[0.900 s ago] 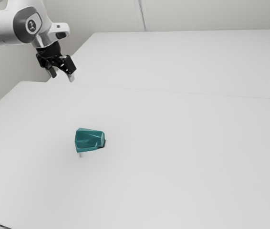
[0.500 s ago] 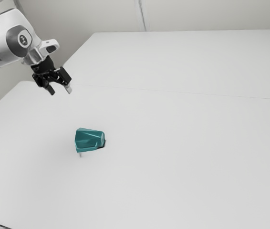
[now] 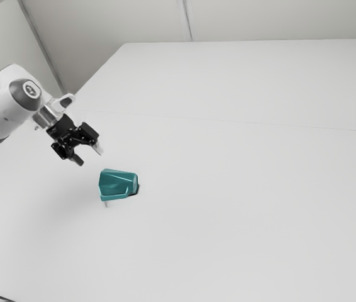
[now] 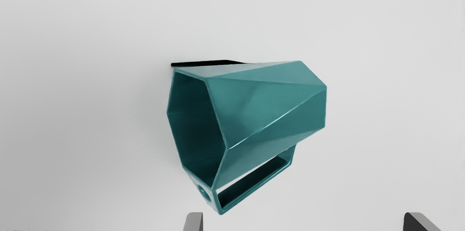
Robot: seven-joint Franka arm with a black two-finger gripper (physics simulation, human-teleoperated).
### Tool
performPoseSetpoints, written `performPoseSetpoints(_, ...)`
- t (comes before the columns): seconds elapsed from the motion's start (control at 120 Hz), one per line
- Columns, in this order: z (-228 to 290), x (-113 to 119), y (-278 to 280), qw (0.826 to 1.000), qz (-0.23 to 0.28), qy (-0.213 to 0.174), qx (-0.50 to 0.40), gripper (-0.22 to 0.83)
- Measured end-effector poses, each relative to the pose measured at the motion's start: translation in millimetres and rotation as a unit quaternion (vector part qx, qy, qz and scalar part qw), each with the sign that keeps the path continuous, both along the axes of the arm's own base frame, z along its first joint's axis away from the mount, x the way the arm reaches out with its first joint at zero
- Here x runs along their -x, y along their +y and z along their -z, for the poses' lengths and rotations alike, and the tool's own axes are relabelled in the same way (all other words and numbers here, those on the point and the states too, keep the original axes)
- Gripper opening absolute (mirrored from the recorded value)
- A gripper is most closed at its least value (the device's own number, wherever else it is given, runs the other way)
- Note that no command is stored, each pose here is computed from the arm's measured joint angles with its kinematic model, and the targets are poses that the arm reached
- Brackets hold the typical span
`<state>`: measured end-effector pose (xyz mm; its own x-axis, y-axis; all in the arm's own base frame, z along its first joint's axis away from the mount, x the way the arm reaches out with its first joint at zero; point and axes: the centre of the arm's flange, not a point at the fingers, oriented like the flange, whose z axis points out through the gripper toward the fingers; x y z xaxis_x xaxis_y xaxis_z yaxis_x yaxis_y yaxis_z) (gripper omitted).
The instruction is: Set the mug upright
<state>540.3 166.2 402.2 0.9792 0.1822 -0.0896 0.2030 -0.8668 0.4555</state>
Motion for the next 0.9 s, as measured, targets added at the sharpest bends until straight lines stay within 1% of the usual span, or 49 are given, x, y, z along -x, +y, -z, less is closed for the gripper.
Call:
performPoseSetpoints(0.083,15.9,2.4,7.0,1.000,-0.020,0.007,0.021,0.62)
performPoseSetpoints(0.2,35.0,-1.5,8.5,0.998,-0.042,0.011,0.054,0.62)
performPoseSetpoints(0.383,52.6,-3.8,8.7,0.993,-0.070,0.014,0.095,0.61)
performPoseSetpoints(0.642,69.5,-1.2,11.3,0.990,-0.079,0.025,0.111,0.62)
performPoseSetpoints(0.825,87.0,-5.3,11.4,0.989,-0.081,0.034,0.120,0.62)
performPoseSetpoints(0.9,87.6,-7.3,11.6,0.988,-0.082,0.031,0.124,0.57)
